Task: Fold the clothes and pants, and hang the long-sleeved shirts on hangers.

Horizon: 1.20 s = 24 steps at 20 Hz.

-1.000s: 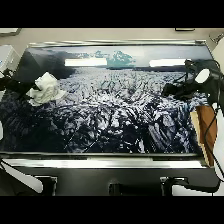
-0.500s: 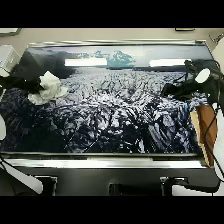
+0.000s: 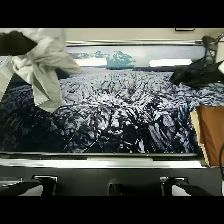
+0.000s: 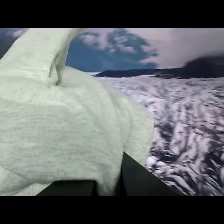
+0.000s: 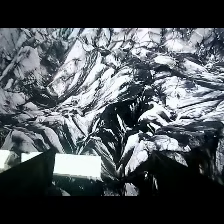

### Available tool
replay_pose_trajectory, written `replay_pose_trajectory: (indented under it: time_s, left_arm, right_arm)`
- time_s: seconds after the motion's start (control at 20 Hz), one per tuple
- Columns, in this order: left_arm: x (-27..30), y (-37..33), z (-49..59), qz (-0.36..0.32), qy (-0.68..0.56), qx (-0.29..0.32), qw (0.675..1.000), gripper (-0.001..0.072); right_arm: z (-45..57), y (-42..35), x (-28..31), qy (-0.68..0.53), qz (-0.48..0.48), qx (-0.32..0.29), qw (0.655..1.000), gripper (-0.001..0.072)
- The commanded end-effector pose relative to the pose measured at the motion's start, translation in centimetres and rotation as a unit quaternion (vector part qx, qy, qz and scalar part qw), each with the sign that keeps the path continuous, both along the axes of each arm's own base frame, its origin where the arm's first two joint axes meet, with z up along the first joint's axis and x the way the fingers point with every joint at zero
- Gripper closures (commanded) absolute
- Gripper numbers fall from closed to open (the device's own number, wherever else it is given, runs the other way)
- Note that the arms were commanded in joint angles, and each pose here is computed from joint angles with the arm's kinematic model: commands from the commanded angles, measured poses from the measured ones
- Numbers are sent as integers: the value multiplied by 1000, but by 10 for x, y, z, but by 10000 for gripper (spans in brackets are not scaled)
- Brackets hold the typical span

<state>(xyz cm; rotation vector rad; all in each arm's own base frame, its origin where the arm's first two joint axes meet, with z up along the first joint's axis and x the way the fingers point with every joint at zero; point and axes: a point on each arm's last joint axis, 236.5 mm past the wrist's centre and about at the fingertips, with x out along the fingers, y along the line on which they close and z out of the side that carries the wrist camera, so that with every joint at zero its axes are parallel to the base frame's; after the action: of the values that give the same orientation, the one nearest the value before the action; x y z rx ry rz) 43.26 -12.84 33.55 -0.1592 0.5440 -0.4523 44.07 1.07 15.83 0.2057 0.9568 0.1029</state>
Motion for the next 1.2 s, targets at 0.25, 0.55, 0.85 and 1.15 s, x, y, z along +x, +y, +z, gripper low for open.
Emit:
replay_pose_trajectory:
  time_s: [0.25,0.55,0.85,1.15]
  left_arm:
    - [-137,-182,-47,-237,54,31,970,680]
    - [-140,-248,-292,-273,297,111,908,680]
    - [-141,-273,-303,-318,402,31,858,-2]
    - [-72,-89,-236,-151,392,79,904,-1]
  right_arm:
    - [53,8,-99,31,30,-21,999,38]
    - [29,7,-116,93,22,-15,995,38]
    - [-47,6,-88,178,17,3,984,33]
    - [-151,30,-53,273,25,77,959,7]
